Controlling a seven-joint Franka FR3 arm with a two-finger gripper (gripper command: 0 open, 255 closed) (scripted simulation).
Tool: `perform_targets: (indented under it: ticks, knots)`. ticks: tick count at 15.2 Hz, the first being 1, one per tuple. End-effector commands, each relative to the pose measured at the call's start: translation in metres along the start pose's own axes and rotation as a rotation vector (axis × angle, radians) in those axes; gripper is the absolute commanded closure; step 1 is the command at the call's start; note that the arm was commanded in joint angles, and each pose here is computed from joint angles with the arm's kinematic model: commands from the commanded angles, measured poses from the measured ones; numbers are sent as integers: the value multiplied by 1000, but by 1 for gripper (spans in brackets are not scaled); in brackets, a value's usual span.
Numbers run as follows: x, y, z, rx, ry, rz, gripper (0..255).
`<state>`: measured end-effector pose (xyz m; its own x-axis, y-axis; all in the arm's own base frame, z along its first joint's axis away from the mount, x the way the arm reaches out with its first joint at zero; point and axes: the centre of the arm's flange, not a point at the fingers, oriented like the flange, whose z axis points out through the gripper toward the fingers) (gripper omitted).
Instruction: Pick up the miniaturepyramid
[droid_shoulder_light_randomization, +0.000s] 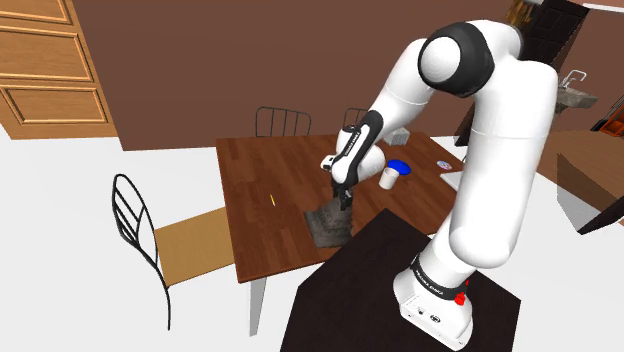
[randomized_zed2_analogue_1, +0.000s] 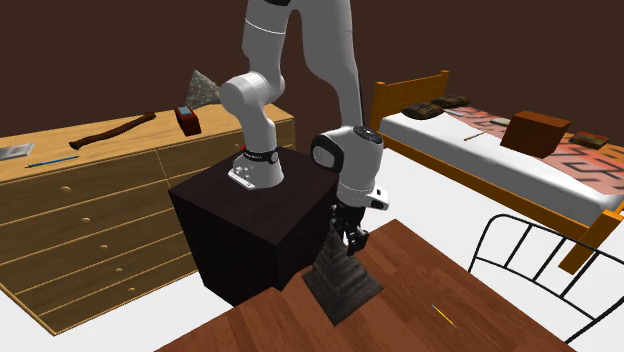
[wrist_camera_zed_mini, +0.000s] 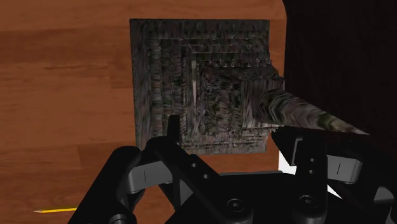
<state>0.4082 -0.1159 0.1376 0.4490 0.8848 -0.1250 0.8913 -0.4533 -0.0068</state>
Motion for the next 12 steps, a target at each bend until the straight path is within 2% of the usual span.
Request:
perform_targets:
  ticks: [1,10,12]
  knots:
    - [-2,1,-12,-2,1,0,255]
    - [-8,0,-59,-2,1,0,255]
    - [-8,0,-60,-2,1,0,255]
